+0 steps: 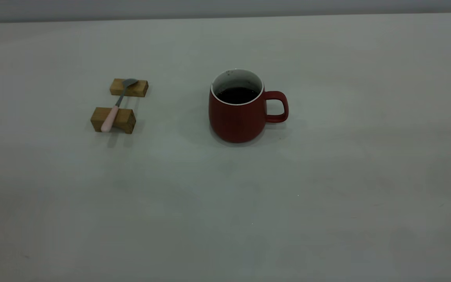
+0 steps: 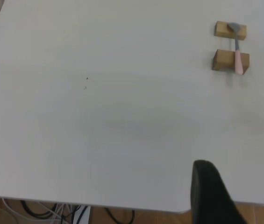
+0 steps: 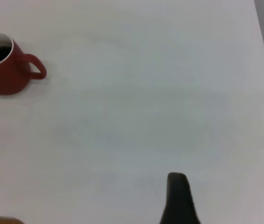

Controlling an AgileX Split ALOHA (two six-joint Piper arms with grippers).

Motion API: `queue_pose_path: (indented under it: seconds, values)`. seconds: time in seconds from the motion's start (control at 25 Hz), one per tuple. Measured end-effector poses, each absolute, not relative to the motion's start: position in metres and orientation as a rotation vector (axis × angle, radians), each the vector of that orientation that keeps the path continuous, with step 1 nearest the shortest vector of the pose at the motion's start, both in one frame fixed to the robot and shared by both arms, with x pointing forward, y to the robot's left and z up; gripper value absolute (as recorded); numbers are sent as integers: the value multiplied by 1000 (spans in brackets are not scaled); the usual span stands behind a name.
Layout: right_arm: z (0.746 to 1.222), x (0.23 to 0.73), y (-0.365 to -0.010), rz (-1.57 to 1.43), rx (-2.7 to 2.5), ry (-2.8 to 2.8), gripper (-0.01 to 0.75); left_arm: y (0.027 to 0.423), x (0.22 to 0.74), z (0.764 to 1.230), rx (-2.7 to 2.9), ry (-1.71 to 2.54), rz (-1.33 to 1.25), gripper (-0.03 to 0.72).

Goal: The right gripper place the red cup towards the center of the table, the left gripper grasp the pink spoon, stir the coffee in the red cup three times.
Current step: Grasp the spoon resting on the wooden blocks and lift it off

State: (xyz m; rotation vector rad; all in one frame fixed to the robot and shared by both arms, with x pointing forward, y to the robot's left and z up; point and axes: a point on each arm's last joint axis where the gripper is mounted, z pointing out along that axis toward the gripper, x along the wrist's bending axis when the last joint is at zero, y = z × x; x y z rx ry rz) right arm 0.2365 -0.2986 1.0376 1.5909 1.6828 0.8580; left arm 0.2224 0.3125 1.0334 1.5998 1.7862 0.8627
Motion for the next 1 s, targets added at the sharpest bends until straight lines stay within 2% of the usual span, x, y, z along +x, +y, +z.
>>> queue_pose_path:
  seconds: [1.0]
  values:
    - [1038, 237, -298, 866, 1592, 1681, 587, 312, 222, 1033, 1594, 1790, 860, 388]
